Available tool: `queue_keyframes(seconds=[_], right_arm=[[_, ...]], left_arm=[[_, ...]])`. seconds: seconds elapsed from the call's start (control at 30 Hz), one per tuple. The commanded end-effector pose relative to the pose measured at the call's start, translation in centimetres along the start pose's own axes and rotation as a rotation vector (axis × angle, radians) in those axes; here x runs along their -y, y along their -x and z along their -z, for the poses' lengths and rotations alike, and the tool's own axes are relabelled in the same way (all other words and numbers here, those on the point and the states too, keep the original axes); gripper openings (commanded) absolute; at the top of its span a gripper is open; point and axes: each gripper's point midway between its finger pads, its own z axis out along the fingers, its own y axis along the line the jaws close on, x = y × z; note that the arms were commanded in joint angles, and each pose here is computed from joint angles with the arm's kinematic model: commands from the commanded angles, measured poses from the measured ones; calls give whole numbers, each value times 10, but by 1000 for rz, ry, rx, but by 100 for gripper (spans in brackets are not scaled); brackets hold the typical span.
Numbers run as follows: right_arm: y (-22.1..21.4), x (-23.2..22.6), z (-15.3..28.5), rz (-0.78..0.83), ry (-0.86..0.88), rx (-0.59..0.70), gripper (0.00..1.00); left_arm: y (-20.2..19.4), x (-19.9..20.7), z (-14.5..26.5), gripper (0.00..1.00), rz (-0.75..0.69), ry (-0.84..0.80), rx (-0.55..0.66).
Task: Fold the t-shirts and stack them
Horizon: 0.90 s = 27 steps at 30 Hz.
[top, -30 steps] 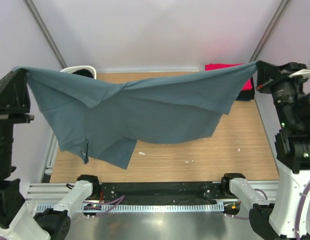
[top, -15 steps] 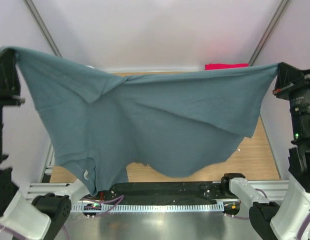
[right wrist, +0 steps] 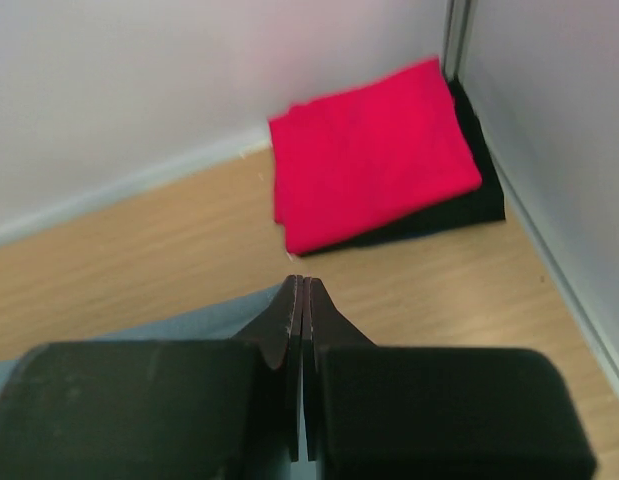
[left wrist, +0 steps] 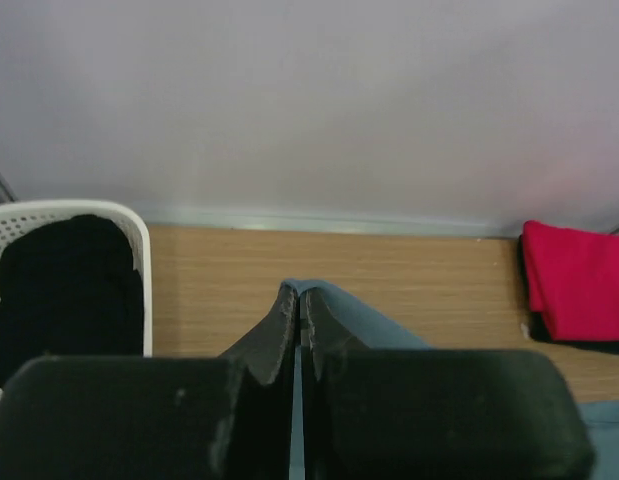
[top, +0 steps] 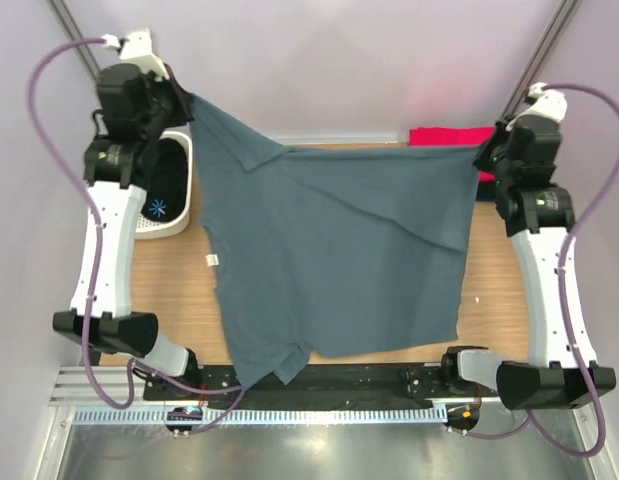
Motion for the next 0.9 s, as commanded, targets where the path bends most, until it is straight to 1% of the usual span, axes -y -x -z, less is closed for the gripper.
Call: queue_keyframes(seconds=[0.0,0.03,0.07,0.1,0.17,0.23,0.27,0.3,0.37,0.4,0.43,0.47,0.5,0.53,0.6,0.63,0.73,0.77,0.83,0.87], right_arm=[[-7,9,-24,-33,-50,75,1],[-34,16,-37,-23,-74,30,1],[-50,18,-51,-14,-92,-1,1],[-53,17,-61,-17,-89,10,1],[-78,19,-82,-7,-95,-30,1],[-106,15,-119,-3,-84,-73,1],[-105,14,-119,-2,-83,-71,1],[-117,9,-138,4,-63,-90,1],[-123,7,-152,3,-58,-96,1],[-120,5,-161,2,-58,-85,1],[-133,6,-173,8,-68,-114,1],[-138,6,-181,13,-70,-123,1],[-133,2,-187,12,-63,-116,1],[-145,3,-197,20,-68,-138,1],[-143,1,-207,21,-68,-135,1],[-154,3,-216,28,-78,-157,1],[-158,3,-230,35,-82,-164,1],[-171,6,-237,45,-90,-193,1],[-166,6,-245,42,-90,-189,1],[-173,6,-251,43,-86,-204,1]], left_arm=[[5,-7,-16,0,0,16,86],[-5,-8,-25,0,0,18,71],[-18,-12,-43,0,3,24,58],[-29,-14,-53,0,6,30,40],[-57,-19,-82,0,16,34,-9],[-77,-21,-109,0,25,30,-52],[-70,-18,-108,0,25,21,-36],[-86,-22,-124,0,27,30,-68],[-84,-24,-136,0,20,38,-62],[-96,-26,-147,0,18,45,-86],[-102,-29,-154,0,15,53,-102],[-94,-28,-157,0,8,49,-85],[-98,-29,-162,0,6,53,-91],[-111,-32,-171,0,4,60,-116],[-112,-34,-178,0,0,70,-121],[-122,-36,-184,0,0,72,-142],[-137,-39,-191,0,1,78,-169],[-139,-40,-192,0,-1,80,-173],[-146,-42,-195,0,-8,82,-184],[-147,-43,-195,0,-12,85,-187]])
